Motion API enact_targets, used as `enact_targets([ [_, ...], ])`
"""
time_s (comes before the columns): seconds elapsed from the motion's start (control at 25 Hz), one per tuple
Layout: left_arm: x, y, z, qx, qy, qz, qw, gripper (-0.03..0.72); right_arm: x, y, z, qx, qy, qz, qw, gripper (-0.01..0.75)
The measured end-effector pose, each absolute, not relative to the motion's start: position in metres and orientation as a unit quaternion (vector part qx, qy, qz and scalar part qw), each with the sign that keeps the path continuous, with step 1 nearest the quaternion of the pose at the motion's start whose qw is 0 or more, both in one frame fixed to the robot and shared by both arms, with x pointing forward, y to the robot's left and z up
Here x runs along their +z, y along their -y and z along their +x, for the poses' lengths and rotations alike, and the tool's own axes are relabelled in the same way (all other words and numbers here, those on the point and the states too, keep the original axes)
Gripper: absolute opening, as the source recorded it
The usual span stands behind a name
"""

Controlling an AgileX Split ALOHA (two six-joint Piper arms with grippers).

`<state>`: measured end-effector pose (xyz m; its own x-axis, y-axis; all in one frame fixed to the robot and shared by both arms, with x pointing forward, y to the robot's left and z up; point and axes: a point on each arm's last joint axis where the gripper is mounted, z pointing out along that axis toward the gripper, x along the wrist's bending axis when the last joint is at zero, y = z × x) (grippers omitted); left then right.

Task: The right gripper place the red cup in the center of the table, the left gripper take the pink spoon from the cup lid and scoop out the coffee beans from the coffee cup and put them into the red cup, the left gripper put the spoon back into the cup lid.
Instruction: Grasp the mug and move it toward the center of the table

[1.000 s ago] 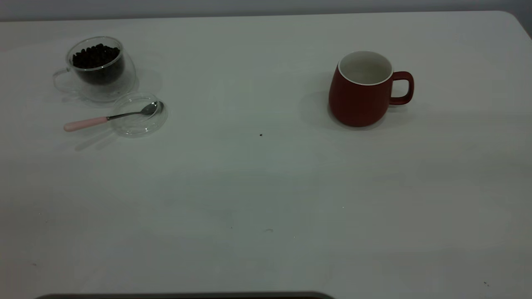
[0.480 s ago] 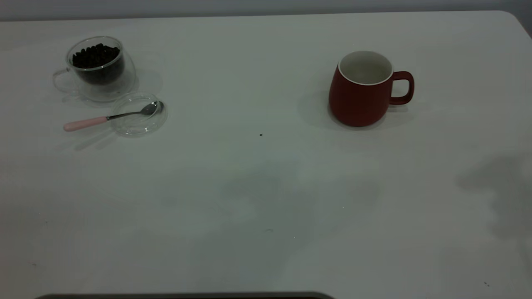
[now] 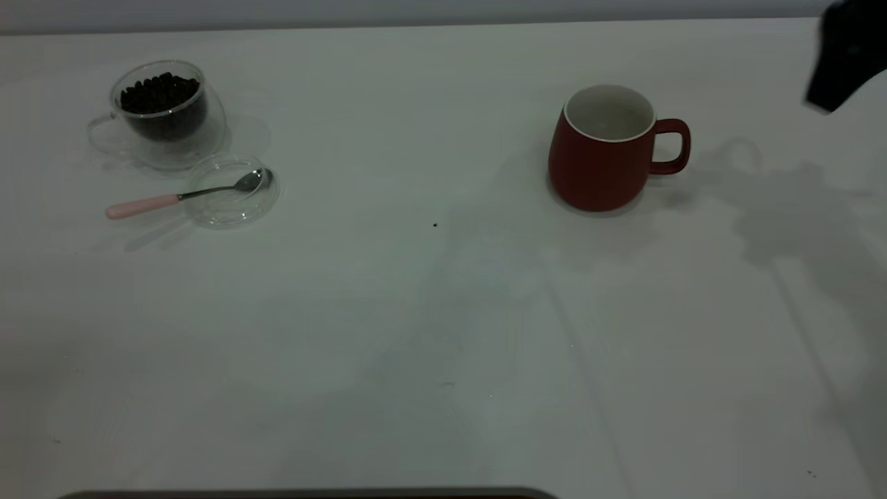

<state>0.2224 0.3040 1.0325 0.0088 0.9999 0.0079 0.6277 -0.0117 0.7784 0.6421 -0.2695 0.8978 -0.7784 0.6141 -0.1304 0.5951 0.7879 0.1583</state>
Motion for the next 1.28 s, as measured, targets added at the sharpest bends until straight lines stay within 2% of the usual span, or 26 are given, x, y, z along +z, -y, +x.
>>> enact_targets([
  [0.16, 1.032, -0.304, 0.222, 0.306, -0.634, 0.642, 0.304, 0.588, 0.877, 0.252, 0.661, 0.043, -0.959, 0.264, 0.092, 0.586],
  [0.48, 1.032, -0.304, 0.222, 0.306, -0.634, 0.642, 0.304, 0.588, 0.863, 0.221, 0.672, 0.056, -0.972, 0.170, 0.153, 0.586],
  [0.96, 1.032, -0.304, 0.222, 0.306, -0.635, 0.641, 0.304, 0.588, 0.838, 0.205, 0.671, 0.081, -0.975, 0.153, 0.141, 0.586],
  [1.28, 1.032, -0.304, 0.222, 0.306, -0.635, 0.641, 0.304, 0.588, 0.834, 0.161, 0.665, 0.119, -0.972, 0.134, 0.152, 0.586],
])
